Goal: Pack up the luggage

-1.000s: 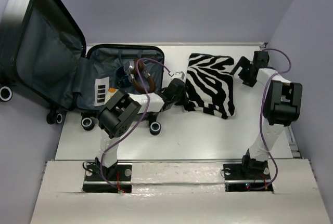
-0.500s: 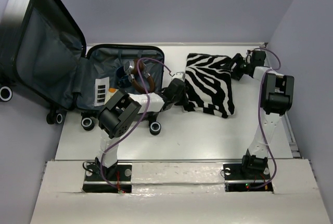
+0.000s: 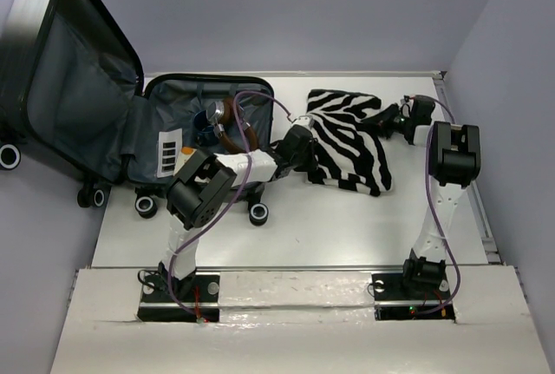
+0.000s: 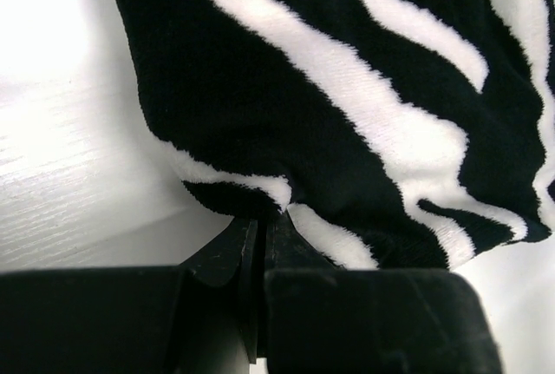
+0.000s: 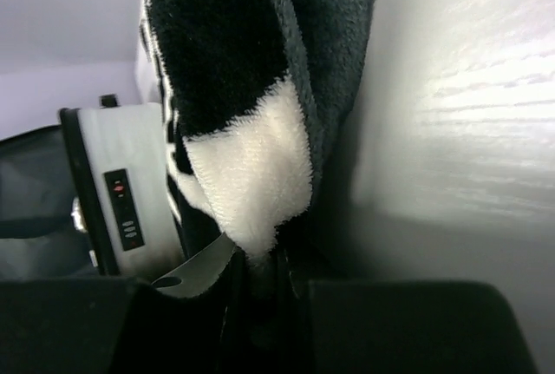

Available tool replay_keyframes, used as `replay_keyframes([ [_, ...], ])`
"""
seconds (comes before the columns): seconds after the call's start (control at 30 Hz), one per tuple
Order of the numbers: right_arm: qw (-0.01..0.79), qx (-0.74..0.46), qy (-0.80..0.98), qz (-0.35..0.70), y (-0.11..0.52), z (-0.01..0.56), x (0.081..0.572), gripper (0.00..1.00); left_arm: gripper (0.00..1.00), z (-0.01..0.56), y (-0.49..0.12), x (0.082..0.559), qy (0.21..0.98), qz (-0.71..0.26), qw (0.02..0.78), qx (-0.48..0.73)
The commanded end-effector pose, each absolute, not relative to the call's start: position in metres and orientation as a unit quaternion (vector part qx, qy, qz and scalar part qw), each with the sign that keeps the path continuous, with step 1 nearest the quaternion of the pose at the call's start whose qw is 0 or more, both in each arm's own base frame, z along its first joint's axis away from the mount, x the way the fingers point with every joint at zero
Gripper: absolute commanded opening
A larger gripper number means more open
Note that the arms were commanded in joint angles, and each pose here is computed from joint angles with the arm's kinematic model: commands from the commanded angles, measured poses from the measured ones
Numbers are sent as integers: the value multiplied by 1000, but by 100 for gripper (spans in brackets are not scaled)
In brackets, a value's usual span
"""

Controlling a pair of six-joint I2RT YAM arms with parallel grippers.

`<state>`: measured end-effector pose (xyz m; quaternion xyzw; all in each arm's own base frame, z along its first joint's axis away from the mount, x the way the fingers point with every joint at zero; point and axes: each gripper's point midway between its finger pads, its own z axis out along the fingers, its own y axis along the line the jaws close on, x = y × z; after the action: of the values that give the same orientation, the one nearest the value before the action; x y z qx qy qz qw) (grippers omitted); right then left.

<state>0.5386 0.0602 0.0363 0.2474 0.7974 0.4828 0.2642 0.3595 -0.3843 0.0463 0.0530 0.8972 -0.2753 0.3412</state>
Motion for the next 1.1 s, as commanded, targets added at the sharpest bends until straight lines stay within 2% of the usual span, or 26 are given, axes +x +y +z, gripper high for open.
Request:
replay_keyframes([
  [0.0, 332, 178, 736, 563, 80, 116, 536, 7, 6, 100, -395, 381, 869, -302, 387, 61],
  [0.23, 437, 122, 700, 552, 78, 218, 523, 7, 6, 184, -393, 394, 831, -370, 410, 67],
  [0.4, 461, 93, 664, 581, 91, 272, 510, 7, 6, 242, -374, 411, 815, -369, 443, 58],
  [0.53, 475, 58, 659, 580, 117, 313, 498, 7, 6, 292, -337, 423, 797, -379, 469, 35],
  [0.67, 491, -3, 642, 588, 168, 372, 490, 7, 6, 331, -255, 431, 792, -341, 507, -17],
  [0.83, 463, -51, 630, 622, 253, 398, 489, 7, 6, 362, -137, 414, 772, -281, 561, -103],
  [0.87, 448, -67, 629, 632, 282, 397, 481, 7, 6, 347, -100, 414, 778, -258, 557, -136],
  [0.9, 442, -72, 630, 634, 297, 395, 481, 7, 6, 343, -100, 406, 780, -259, 554, -134],
  [1.0, 418, -76, 647, 633, 349, 368, 498, 7, 6, 331, -19, 394, 771, -192, 572, -204],
  [1.03, 406, -95, 646, 639, 379, 374, 489, 7, 6, 310, 15, 387, 772, -164, 564, -241],
  [1.07, 375, -90, 672, 632, 402, 328, 502, 7, 6, 282, 31, 381, 782, -147, 545, -264],
])
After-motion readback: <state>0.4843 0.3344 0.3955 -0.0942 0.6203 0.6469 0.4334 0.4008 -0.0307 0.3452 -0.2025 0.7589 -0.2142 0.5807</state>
